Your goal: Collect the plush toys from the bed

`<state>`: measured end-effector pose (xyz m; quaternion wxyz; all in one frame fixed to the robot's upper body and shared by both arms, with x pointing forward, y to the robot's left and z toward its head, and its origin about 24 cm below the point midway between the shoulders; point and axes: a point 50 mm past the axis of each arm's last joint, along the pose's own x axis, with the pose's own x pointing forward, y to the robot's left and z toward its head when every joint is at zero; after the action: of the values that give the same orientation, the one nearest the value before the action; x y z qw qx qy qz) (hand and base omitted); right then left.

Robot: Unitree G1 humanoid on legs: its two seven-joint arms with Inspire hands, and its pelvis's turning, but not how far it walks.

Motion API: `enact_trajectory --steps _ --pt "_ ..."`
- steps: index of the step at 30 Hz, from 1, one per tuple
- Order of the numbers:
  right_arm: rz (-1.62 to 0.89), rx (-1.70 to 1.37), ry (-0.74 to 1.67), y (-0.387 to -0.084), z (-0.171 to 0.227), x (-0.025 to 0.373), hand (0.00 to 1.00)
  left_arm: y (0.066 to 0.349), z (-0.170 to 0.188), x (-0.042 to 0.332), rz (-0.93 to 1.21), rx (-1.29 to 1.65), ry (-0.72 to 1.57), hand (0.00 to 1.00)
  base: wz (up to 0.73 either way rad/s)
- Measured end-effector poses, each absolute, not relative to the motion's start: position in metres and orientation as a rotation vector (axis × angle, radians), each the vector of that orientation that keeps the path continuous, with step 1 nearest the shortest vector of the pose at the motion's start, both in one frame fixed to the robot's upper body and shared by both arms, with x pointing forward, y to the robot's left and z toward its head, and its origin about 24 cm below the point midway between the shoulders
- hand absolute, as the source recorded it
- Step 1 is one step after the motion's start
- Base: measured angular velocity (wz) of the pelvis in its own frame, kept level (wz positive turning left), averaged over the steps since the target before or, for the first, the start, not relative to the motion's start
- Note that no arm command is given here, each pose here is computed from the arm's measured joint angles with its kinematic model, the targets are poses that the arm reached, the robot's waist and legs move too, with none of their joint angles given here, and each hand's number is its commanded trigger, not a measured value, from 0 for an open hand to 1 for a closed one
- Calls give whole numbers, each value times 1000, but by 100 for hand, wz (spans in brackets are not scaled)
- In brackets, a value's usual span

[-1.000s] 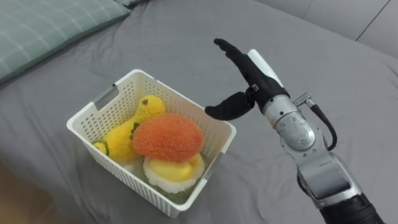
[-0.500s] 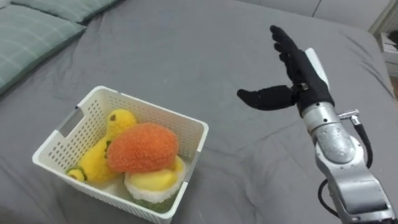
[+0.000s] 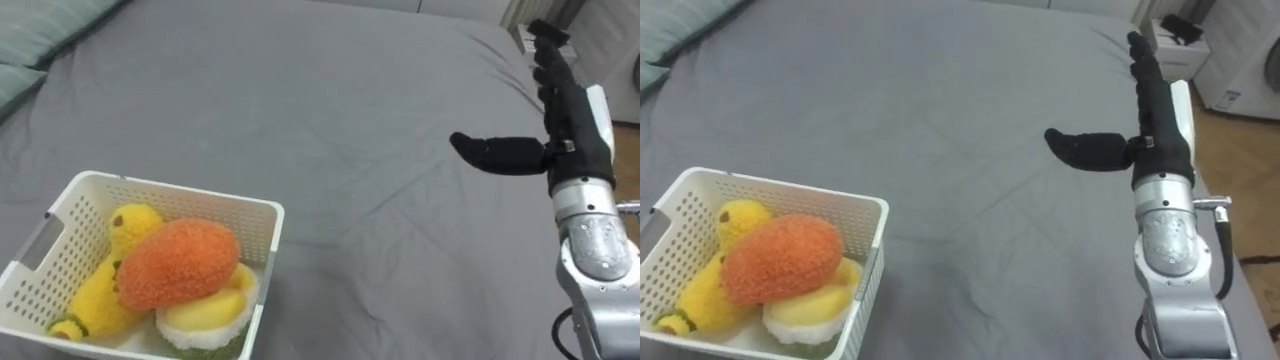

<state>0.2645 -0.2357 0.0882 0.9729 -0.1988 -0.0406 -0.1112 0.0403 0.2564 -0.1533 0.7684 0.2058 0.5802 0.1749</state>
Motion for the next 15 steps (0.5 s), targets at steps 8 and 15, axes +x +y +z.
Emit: enact_trajectory --steps 8,15 --pt "-337 -342 -24 -261 74 244 0 255 -155 34 400 432 1280 0 -10" --pt "-412 -267 184 -269 22 222 0 254 -156 29 429 406 1300 0 -9"
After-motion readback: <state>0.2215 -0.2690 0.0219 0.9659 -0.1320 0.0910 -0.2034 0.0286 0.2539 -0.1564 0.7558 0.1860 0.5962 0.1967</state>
